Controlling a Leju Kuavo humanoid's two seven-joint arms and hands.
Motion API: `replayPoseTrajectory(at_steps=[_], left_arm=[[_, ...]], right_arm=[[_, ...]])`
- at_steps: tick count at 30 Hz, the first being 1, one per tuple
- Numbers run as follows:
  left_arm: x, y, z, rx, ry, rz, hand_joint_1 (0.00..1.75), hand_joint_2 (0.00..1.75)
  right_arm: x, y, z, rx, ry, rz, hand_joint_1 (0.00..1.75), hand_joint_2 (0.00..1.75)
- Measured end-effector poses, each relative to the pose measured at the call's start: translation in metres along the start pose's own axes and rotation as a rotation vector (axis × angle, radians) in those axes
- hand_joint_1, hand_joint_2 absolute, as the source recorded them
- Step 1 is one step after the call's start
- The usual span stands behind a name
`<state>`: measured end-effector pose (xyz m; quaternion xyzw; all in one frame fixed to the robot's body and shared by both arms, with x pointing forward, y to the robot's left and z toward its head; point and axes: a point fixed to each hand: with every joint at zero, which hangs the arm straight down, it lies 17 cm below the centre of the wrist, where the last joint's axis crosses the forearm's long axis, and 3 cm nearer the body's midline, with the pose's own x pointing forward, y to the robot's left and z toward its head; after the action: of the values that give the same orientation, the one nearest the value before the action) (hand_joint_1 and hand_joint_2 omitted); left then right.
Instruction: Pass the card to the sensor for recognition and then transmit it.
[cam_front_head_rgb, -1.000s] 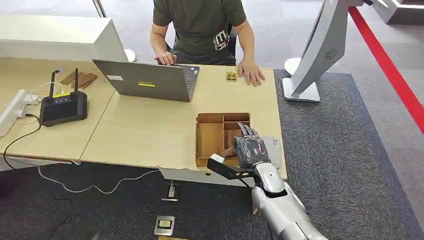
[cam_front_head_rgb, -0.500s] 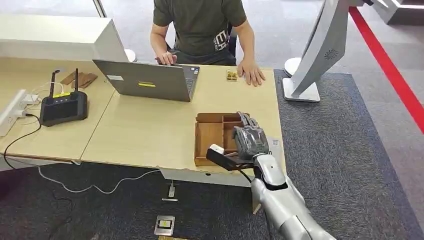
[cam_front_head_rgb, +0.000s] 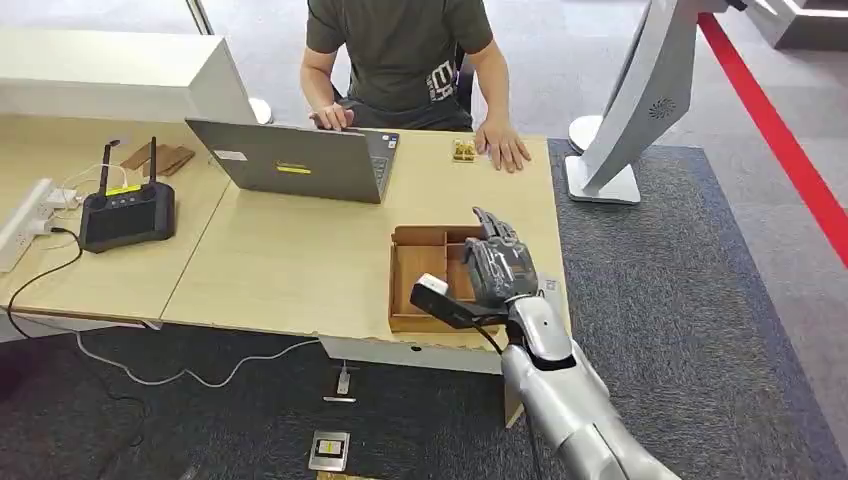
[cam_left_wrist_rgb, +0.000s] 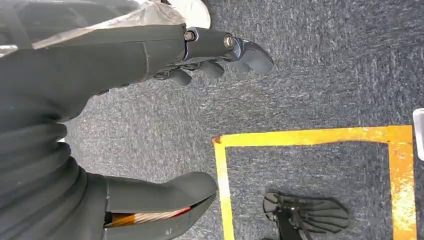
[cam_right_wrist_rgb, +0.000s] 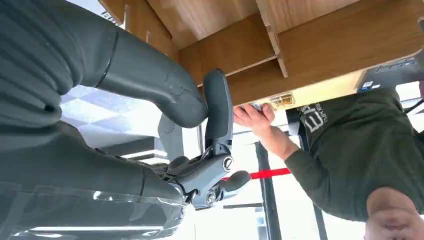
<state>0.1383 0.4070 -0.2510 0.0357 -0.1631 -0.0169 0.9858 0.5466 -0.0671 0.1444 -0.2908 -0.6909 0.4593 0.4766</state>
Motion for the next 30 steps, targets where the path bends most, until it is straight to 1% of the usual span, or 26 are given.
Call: replayPoseTrajectory(at_steps=[3,5,7,11,14,17,20,24,27,30], left_arm=[[0.0,0.0,0.0,0.0,0.001,0.0,0.0,1.75],[-0.001,0.0,0.0,0.003,0.006,0.0,0.0,1.75],[-0.001,0.001,0.0,0.006,0.006,0.0,0.0,1.75],[-0.001,0.001,0.0,0.008,0.006,-0.001,0.0,1.75],[-0.004,0.002,0.0,0.009,0.012,0.003,0.0,1.75],[-0.008,0.003,0.0,0.014,0.023,0.009,0.0,1.75],[-0.009,0.004,0.0,0.018,0.028,0.017,0.0,1.75],[-0.009,0.006,0.0,0.026,0.028,0.022,0.0,1.75],[-0.009,0.006,0.0,0.028,0.027,0.024,0.0,1.75],[-0.008,0.006,0.0,0.029,0.025,0.031,0.0,1.75]], right_arm=[[0.002,0.0,0.0,0.0,-0.003,-0.002,1.75,1.75],[0.003,0.0,0.0,0.0,-0.006,-0.007,0.0,1.75],[0.004,0.002,0.0,0.008,-0.009,-0.03,0.0,1.75],[0.003,0.001,0.0,0.019,0.001,-0.17,0.0,1.75],[-0.008,-0.014,0.002,0.004,0.009,-0.261,0.0,1.75],[-0.009,-0.032,0.008,0.016,-0.012,-0.33,0.0,1.75],[-0.003,-0.054,0.014,0.026,-0.048,-0.342,0.0,1.75],[0.014,-0.088,0.024,-0.024,-0.117,-0.335,0.0,1.75],[0.028,-0.104,0.034,-0.044,-0.166,-0.328,0.0,1.75],[0.044,-0.109,0.046,-0.017,-0.215,-0.324,0.0,1.75]])
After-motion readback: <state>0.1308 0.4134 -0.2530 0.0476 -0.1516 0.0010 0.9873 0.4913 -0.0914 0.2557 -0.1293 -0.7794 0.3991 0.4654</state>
